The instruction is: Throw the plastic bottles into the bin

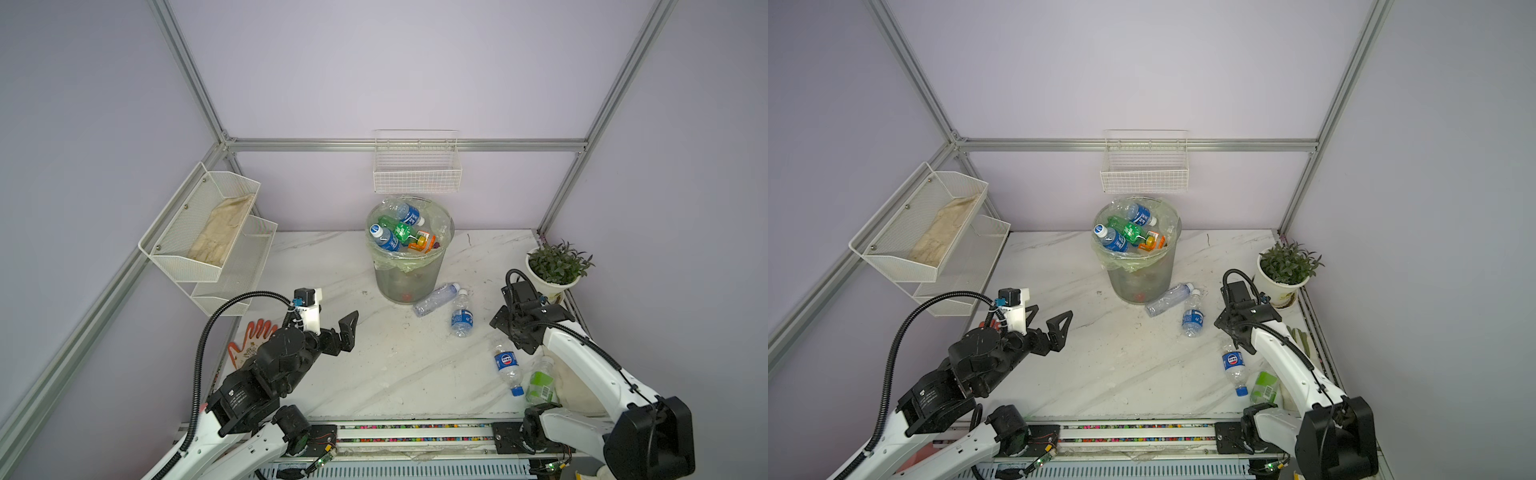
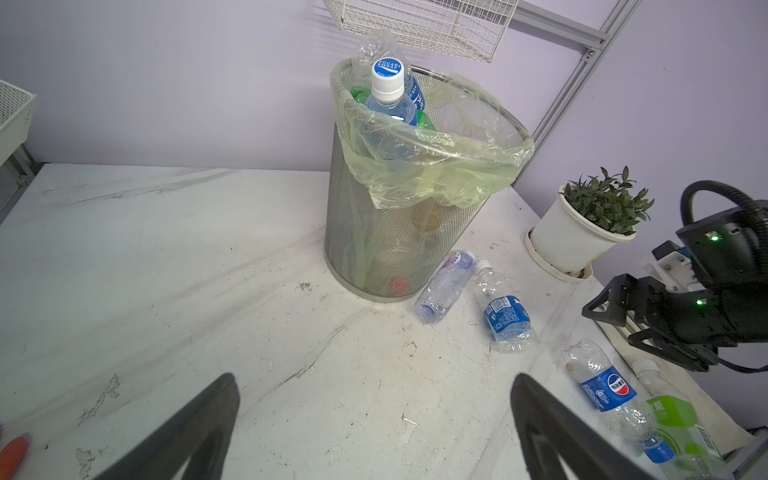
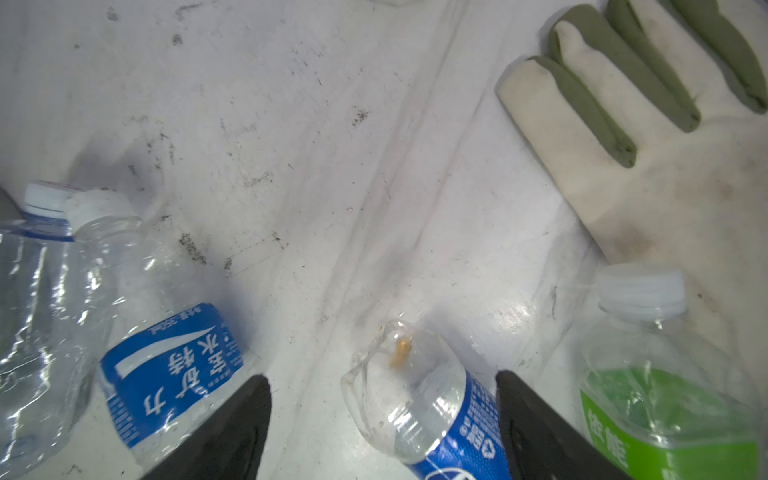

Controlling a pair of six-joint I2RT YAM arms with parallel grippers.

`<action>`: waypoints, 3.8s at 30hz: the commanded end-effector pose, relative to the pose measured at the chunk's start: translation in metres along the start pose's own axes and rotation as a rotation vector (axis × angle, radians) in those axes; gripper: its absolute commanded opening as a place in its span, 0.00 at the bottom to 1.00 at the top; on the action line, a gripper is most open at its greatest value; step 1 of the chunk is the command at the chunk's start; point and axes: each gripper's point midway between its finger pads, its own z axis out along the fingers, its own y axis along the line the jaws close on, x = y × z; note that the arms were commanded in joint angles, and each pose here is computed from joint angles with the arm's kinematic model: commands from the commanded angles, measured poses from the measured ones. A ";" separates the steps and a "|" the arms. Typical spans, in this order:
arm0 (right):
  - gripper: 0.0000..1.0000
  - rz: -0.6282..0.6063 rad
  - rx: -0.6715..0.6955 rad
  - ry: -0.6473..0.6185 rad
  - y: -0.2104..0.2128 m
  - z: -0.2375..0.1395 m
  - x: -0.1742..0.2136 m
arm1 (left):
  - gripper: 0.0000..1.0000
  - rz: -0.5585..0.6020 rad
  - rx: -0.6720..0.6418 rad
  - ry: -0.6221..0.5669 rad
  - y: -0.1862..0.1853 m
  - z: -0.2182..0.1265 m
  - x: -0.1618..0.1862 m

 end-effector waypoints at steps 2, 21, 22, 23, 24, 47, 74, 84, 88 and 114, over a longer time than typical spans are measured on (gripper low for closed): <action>0.87 -0.011 0.022 -0.012 -0.023 -0.015 0.006 | 1.00 -0.001 0.007 -0.031 -0.002 -0.003 -0.011; 0.84 -0.050 -0.021 0.056 -0.015 -0.012 0.027 | 1.00 -0.081 0.225 0.195 -0.074 0.044 0.056; 0.84 -0.047 -0.024 0.046 -0.013 -0.014 0.023 | 1.00 -0.067 0.246 0.208 -0.089 0.048 0.065; 0.84 -0.044 -0.026 0.035 -0.010 -0.017 0.019 | 1.00 -0.051 0.265 0.220 -0.104 0.051 0.073; 0.84 -0.043 -0.032 0.023 -0.008 -0.021 0.015 | 1.00 -0.046 0.282 0.232 -0.118 0.055 0.080; 0.97 0.107 -0.025 -0.422 -0.008 -0.166 -0.105 | 1.00 -0.133 0.441 0.549 -0.352 0.158 0.174; 0.97 0.120 -0.105 -0.495 -0.026 -0.194 -0.104 | 0.71 0.009 0.239 0.684 -0.390 0.227 0.265; 0.97 0.123 -0.104 -0.494 -0.030 -0.191 -0.101 | 0.28 0.058 0.163 0.680 -0.356 0.226 0.263; 0.97 0.112 -0.093 -0.491 -0.032 -0.187 -0.099 | 0.23 0.033 0.194 0.637 -0.350 0.219 0.233; 0.97 -0.040 -0.435 -0.455 -0.003 -0.183 -0.063 | 0.17 0.218 0.321 -0.532 -0.228 0.026 -0.184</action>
